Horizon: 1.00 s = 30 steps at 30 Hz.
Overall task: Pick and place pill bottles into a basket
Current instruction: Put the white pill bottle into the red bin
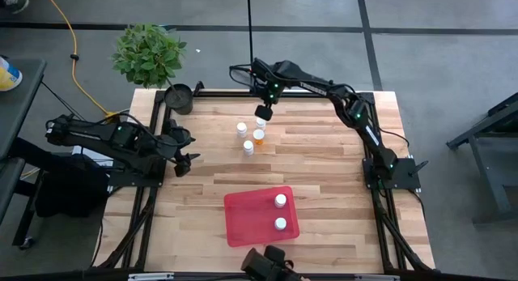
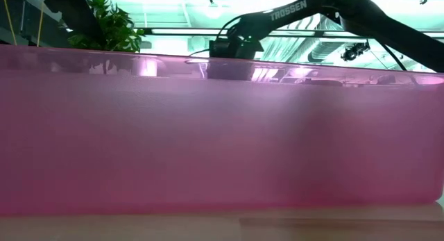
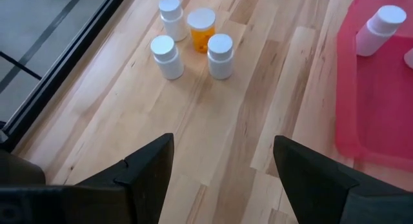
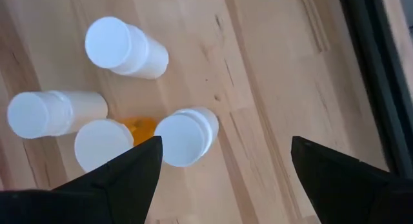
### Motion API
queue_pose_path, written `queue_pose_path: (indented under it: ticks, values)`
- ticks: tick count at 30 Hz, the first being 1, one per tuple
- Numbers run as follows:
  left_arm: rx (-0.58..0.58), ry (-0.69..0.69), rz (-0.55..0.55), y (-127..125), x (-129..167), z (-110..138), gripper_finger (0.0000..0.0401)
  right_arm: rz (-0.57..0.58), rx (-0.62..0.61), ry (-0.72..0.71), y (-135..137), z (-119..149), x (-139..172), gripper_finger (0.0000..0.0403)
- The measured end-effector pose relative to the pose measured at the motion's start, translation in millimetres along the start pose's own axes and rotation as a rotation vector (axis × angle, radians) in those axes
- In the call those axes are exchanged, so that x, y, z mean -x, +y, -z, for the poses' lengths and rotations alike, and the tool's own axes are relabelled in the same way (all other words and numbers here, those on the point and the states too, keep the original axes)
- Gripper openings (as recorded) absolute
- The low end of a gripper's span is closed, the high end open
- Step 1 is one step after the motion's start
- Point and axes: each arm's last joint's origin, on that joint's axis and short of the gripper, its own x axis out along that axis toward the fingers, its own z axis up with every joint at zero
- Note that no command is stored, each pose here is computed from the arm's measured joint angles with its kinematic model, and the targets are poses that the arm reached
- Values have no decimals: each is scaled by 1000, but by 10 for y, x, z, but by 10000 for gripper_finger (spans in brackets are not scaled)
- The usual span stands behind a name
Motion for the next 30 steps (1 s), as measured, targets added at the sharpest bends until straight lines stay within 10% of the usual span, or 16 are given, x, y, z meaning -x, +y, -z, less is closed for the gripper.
queue_pose_path:
  ticks: [30]
  values:
    - [-3, 3, -1, -6, -8, -2, 298, -31, -14, 65, 135, 16, -198, 332]
